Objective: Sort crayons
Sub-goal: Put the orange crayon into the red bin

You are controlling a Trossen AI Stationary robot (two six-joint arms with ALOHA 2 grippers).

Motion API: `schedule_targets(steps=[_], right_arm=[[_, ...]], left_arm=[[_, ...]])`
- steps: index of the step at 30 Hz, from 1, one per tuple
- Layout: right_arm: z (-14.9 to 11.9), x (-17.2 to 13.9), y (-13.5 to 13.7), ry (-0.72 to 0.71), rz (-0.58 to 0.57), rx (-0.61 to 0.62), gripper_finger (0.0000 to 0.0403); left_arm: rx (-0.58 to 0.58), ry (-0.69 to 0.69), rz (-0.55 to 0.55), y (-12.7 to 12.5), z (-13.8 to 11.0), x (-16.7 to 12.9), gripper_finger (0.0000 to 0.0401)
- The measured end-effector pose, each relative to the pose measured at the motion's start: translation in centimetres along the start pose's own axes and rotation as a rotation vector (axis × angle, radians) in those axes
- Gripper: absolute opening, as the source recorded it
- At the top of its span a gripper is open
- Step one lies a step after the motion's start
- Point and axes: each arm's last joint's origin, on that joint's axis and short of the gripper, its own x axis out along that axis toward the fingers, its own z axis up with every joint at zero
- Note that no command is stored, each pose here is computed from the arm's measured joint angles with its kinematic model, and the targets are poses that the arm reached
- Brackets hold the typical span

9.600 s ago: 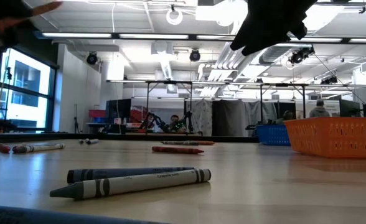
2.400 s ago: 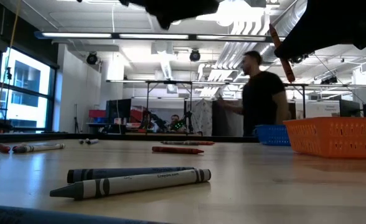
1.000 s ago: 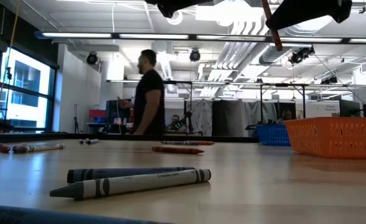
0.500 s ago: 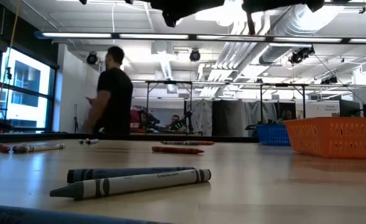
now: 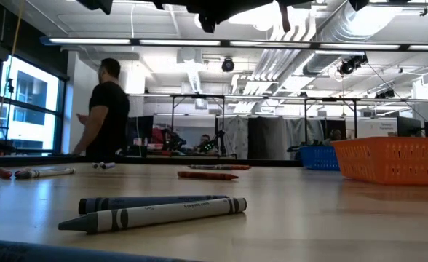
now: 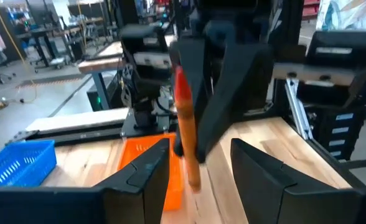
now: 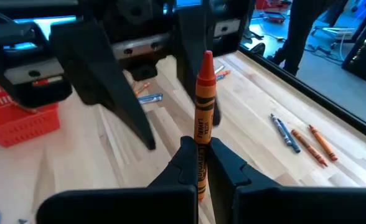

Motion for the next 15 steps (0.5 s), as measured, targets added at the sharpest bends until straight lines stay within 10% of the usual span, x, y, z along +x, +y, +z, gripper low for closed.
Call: schedule_targets(steps=[15], right_arm=[[-0.02,0.06,0.16,0.005,0.016,0.009,0.0000]], left_arm=[[-0.010,-0.060,-0.009,0.02,0.59,0.00,0.0158]])
